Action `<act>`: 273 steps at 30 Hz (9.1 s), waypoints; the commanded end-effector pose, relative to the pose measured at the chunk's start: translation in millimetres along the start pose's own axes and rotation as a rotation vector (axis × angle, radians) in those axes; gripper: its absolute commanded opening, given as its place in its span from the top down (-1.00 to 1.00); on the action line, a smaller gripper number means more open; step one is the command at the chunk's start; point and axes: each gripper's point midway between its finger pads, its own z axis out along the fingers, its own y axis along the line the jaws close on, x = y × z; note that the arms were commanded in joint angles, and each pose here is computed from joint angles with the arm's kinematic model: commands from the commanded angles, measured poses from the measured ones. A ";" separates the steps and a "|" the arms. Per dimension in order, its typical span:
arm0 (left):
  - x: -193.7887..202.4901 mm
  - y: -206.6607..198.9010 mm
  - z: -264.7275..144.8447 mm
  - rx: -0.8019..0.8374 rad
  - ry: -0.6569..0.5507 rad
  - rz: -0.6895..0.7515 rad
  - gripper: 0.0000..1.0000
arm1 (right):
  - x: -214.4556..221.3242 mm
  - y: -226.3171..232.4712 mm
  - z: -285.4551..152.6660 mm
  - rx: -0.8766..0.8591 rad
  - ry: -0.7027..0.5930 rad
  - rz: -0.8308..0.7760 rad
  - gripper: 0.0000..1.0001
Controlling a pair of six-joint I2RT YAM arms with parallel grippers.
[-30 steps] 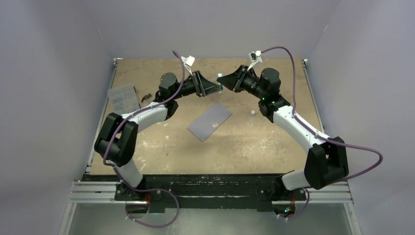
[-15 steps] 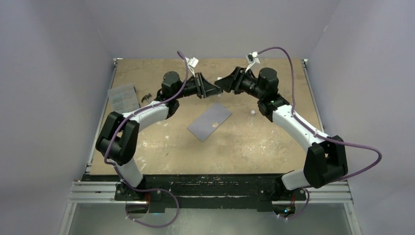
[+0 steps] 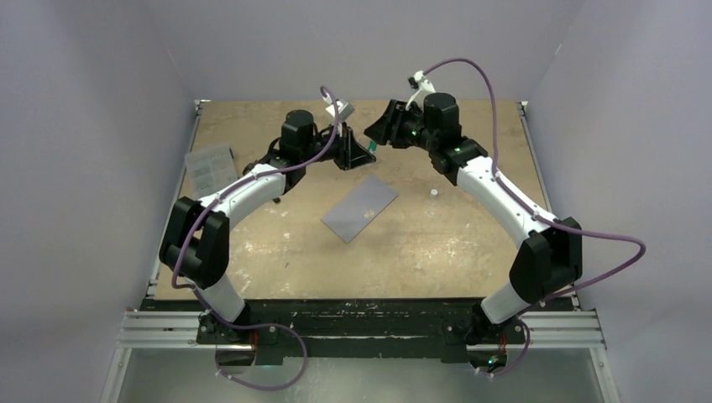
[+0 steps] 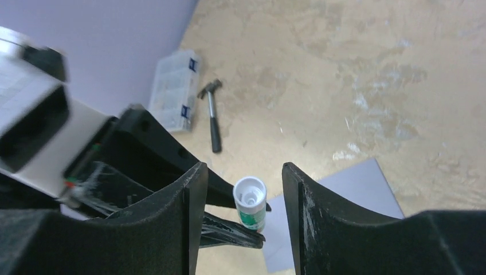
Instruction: Place the letter into the envelope and seal it
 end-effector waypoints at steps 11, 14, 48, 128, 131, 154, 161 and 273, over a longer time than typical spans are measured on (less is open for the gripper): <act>-23.8 -17.3 -4.6 0.054 -0.011 0.071 1.00 | 3.7 10.6 -3.4 -0.016 0.022 -0.059 0.56; -20.1 -18.3 -5.0 0.059 0.005 0.051 1.00 | 7.5 17.5 -6.4 -0.052 0.033 -0.033 0.20; -51.5 -88.4 -39.7 0.356 -0.035 0.177 1.00 | -5.1 99.8 -79.7 -0.628 -0.044 -0.333 0.28; -63.4 8.8 -32.8 -0.183 -0.063 0.250 1.00 | -37.8 53.3 6.5 0.079 -0.141 -0.145 -0.36; -54.2 17.7 -31.9 -0.207 -0.018 0.254 1.00 | -42.3 52.3 13.2 0.110 -0.160 -0.115 -0.28; -44.0 22.8 -37.9 -0.252 0.026 0.215 1.00 | -10.5 56.3 30.6 0.049 0.011 -0.177 -0.04; -51.2 16.0 -39.1 -0.235 0.008 0.220 1.00 | -8.6 55.4 32.2 0.058 0.021 -0.184 0.11; -82.2 0.3 -45.6 -0.111 -0.026 0.174 1.00 | -41.9 91.9 12.0 -0.300 -0.059 0.000 1.00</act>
